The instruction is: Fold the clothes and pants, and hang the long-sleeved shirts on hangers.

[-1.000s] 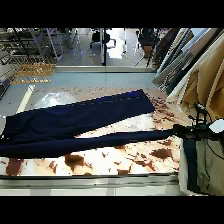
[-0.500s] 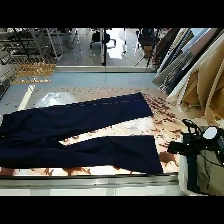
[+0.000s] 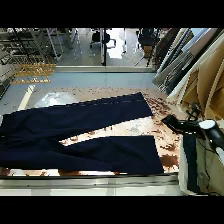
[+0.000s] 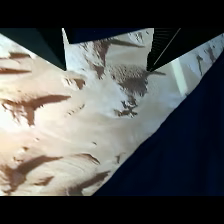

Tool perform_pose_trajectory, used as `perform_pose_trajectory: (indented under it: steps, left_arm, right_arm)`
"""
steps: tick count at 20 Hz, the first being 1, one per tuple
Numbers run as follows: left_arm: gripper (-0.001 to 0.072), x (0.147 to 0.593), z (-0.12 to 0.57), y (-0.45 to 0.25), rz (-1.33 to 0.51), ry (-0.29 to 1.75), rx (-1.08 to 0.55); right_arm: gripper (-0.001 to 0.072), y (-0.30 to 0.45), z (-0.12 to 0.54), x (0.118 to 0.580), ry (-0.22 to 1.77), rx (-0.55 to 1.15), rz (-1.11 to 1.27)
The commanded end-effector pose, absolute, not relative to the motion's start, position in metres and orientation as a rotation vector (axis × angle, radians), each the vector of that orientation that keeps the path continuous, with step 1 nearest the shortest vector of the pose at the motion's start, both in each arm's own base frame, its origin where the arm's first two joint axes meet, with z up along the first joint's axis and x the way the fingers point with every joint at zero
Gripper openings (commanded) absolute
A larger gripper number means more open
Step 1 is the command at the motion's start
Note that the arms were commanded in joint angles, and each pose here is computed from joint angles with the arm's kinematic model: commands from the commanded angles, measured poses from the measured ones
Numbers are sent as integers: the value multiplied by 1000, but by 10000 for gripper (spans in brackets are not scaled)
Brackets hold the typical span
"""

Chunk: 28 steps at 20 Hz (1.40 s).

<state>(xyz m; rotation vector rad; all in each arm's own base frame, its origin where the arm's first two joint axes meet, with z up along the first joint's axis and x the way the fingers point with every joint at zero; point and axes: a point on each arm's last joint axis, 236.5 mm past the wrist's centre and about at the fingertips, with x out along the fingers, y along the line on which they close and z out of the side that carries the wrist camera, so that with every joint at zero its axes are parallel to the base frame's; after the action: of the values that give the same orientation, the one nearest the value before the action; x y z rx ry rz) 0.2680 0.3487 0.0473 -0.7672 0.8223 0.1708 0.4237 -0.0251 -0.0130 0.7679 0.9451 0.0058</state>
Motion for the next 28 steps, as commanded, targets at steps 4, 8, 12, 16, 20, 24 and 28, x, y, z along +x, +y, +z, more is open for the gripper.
perform_pose_trajectory:
  steps: [4, 8, 12, 16, 20, 24, 28]
  left_arm:
    - [695, 316, 146, 339, 47, 474, -734]
    - [695, 312, 145, 318, -33, 515, -762]
    - [694, 309, 145, 306, -76, 538, -785]
    - [541, 308, 143, 306, -72, 550, -788]
    - [458, 262, 74, 326, 246, 855, -959]
    - [460, 192, 16, 356, 653, 1114, -987]
    - [462, 208, -13, 334, 584, 1070, -1100]
  right_arm:
    - [466, -30, -64, 495, 954, 864, 22]
    - [466, -7, -90, 523, 1002, 864, 54]
    - [420, 14, -110, 544, 1033, 890, 67]
    - [10, 13, -98, 566, 978, 873, 57]
    - [8, -9, -105, 510, 1209, 646, -35]
    - [9, -44, -99, 439, 1388, 439, -153]
    - [330, -43, -79, 402, 1459, 450, -150]
